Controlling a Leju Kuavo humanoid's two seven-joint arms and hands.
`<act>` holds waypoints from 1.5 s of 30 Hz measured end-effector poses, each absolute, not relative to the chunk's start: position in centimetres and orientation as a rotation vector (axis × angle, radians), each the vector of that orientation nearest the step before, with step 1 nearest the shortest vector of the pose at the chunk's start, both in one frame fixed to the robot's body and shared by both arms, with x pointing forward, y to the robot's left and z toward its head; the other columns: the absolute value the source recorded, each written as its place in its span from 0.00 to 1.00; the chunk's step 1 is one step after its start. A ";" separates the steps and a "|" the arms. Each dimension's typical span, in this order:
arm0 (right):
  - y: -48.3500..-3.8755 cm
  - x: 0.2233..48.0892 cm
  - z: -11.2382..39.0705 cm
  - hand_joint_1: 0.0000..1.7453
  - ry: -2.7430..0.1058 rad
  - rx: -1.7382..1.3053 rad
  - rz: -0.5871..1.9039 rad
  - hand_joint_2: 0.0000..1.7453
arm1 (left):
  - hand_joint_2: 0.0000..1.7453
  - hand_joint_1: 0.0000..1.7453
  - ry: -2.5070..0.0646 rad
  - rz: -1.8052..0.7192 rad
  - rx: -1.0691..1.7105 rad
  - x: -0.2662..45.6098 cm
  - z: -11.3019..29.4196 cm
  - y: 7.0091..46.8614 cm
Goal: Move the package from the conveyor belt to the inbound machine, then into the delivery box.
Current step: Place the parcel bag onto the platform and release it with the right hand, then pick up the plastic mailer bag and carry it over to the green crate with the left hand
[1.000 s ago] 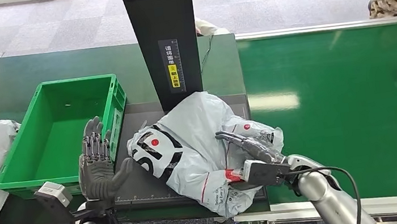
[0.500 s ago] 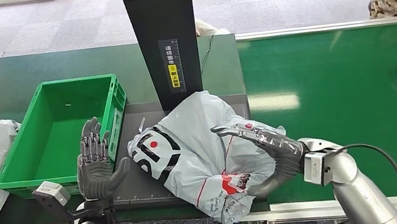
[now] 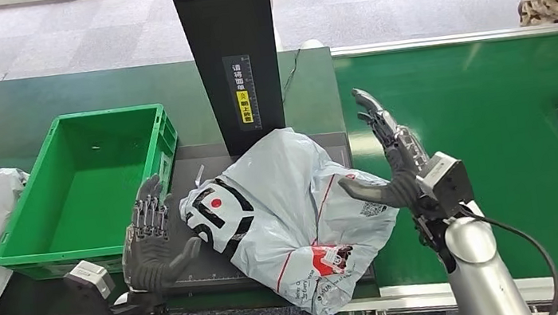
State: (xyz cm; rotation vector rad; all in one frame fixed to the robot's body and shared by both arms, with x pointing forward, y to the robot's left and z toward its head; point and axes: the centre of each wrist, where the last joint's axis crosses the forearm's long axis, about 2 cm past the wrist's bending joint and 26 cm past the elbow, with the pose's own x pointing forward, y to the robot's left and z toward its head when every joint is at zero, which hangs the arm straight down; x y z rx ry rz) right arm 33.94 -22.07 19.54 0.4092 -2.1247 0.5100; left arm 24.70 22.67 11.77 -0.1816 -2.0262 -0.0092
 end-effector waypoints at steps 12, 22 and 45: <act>-21.8 30.4 13.6 0.00 -1.978 0.284 0.187 1.00 | 1.00 0.00 -2.049 -0.187 -0.324 28.0 13.6 20.1; -22.9 28.2 14.0 0.00 -2.117 0.077 0.068 1.00 | 1.00 0.00 -1.842 -0.833 0.054 32.3 13.8 15.7; -23.2 27.1 14.7 0.00 -2.169 0.060 -0.037 1.00 | 1.00 1.00 -1.639 -1.420 0.409 35.3 12.5 13.7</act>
